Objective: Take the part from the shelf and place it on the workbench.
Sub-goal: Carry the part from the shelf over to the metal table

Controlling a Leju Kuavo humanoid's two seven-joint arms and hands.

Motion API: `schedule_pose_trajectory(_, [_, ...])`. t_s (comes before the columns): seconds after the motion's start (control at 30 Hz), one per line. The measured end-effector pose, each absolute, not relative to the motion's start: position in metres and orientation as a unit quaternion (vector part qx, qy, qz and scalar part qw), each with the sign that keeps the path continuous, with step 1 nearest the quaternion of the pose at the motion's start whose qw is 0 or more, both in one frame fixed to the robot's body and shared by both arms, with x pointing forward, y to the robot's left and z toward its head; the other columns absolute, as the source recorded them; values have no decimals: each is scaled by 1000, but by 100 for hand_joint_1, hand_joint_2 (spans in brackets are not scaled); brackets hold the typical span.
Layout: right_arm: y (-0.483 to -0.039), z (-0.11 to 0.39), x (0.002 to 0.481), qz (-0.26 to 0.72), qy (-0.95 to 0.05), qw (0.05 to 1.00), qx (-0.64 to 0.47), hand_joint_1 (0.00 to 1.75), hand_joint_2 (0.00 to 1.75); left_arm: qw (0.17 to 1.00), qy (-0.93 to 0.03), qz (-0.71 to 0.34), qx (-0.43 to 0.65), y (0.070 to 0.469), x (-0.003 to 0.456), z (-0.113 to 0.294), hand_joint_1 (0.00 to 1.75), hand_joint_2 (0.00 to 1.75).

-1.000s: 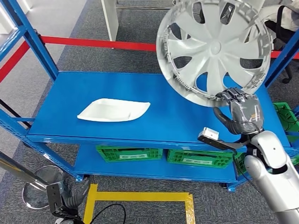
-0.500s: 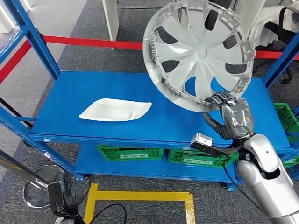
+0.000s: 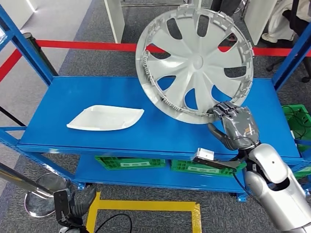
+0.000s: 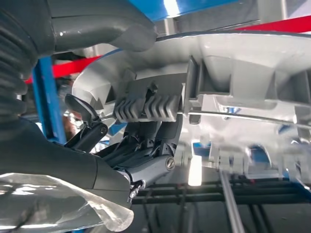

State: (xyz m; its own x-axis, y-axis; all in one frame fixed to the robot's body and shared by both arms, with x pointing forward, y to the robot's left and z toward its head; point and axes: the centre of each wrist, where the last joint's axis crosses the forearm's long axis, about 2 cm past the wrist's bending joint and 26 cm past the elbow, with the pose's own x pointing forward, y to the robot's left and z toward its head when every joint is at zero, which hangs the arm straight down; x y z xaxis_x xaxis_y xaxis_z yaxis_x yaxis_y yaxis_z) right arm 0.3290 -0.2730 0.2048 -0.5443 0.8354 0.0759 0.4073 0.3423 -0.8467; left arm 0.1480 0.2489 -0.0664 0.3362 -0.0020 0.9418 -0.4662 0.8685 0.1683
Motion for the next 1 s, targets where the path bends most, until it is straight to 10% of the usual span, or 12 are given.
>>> schedule_pose_trajectory(1.0, [-261, 210, 333, 428, -778, 234, -396, 175, 175, 788, -536, 172, 251, 247, 149, -65, 0, 175])
